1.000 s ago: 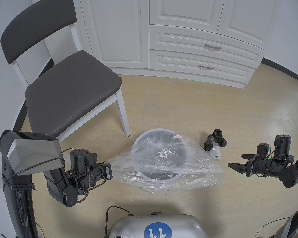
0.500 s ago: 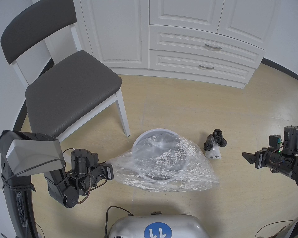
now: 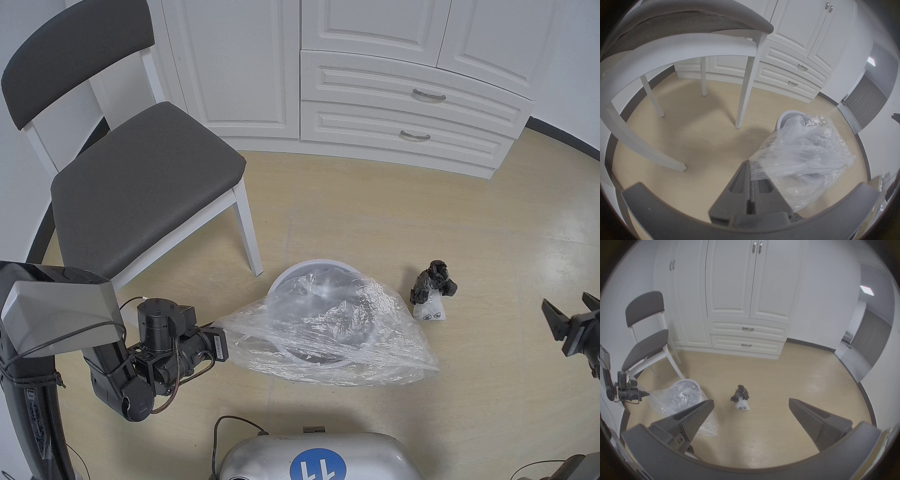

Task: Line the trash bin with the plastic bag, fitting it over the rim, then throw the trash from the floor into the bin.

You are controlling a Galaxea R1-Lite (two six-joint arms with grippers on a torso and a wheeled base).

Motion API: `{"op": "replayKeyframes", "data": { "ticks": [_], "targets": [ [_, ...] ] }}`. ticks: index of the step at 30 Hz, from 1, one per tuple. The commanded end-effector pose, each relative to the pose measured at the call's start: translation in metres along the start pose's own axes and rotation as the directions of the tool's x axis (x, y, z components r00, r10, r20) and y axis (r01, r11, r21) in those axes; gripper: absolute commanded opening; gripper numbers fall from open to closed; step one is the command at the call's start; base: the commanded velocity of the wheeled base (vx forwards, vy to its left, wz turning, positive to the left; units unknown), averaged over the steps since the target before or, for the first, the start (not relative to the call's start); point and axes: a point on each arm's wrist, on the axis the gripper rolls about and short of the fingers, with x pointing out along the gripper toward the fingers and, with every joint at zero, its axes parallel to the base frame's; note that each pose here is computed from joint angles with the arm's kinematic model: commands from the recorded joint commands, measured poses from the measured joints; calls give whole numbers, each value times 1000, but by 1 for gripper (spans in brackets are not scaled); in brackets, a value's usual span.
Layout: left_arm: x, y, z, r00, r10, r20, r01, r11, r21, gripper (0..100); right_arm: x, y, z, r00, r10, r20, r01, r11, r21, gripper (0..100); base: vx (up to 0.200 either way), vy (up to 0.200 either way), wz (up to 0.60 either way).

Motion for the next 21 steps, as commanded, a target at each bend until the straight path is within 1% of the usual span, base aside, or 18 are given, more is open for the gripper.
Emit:
{"op": "replayKeyframes", "data": {
  "ticks": [1,2,4,5,7,8,9,10,11,12,13,14,15,16,17,19,20,21],
  "targets": [
    [-11,-2,12,998,-11,55,11,1000,-3,0,-82,-35,-51,952,-178,248,154,982,111,100,0,0,0],
    [-10,-2,14,998,-9,63,10,1000,-3,0,-91,-38,-60,931,-261,255,235,964,128,100,0,0,0],
    [-11,-2,15,998,-10,64,10,1000,-3,0,-100,-39,-69,912,-315,262,288,948,138,100,0,0,0],
    [-11,-2,15,998,-10,64,10,1000,-3,0,-101,-40,-70,911,-316,265,288,948,138,100,0,0,0],
    [-14,-2,16,998,-10,67,11,1000,-5,0,-112,-38,-87,921,-261,290,234,964,125,100,0,0,0],
    [-14,-2,16,998,-10,67,11,1000,-5,0,-112,-38,-87,921,-261,290,234,964,125,100,0,0,0],
    [-16,-2,18,997,-12,75,12,1000,-5,0,-118,-37,-102,934,-169,314,143,984,106,100,0,0,0],
    [-16,-1,19,997,-11,78,11,1000,-6,0,-116,-35,-106,951,-131,280,106,989,104,100,0,0,0],
    [-17,-2,21,997,-13,82,14,1000,-6,0,-116,-35,-108,960,-113,258,85,990,115,100,0,0,0],
    [-17,-2,21,997,-13,82,14,1000,-6,0,-116,-35,-108,960,-113,258,85,990,115,100,0,0,0],
    [-18,-2,22,996,-14,88,15,1000,-6,0,-115,-34,-112,970,-92,225,63,989,132,100,0,0,0],
    [-19,-2,25,995,-14,96,15,1000,-7,0,-114,-33,-114,977,-38,209,12,992,125,100,0,0,0],
    [-20,-2,25,995,-16,98,17,1000,-7,0,-114,-32,-114,977,4,212,-30,993,117,100,0,0,0],
    [-20,-2,26,995,-17,100,18,1000,-7,0,-114,-32,-114,977,20,213,-45,992,114,100,0,0,0],
    [-20,-2,26,995,-17,101,18,1000,-7,0,-114,-30,-115,975,94,204,-114,989,89,100,0,0,0],
    [-21,-2,27,995,-17,103,18,1000,-7,0,-113,-29,-119,981,111,161,-120,991,52,100,0,0,0],
    [-21,-3,26,995,-21,101,22,1000,-6,0,-113,-29,-120,982,116,150,-122,992,32,100,0,0,0],
    [-21,-3,27,995,-22,102,22,1000,-6,0,-113,-29,-120,981,119,155,-125,992,31,100,0,0,0]
  ]
}}
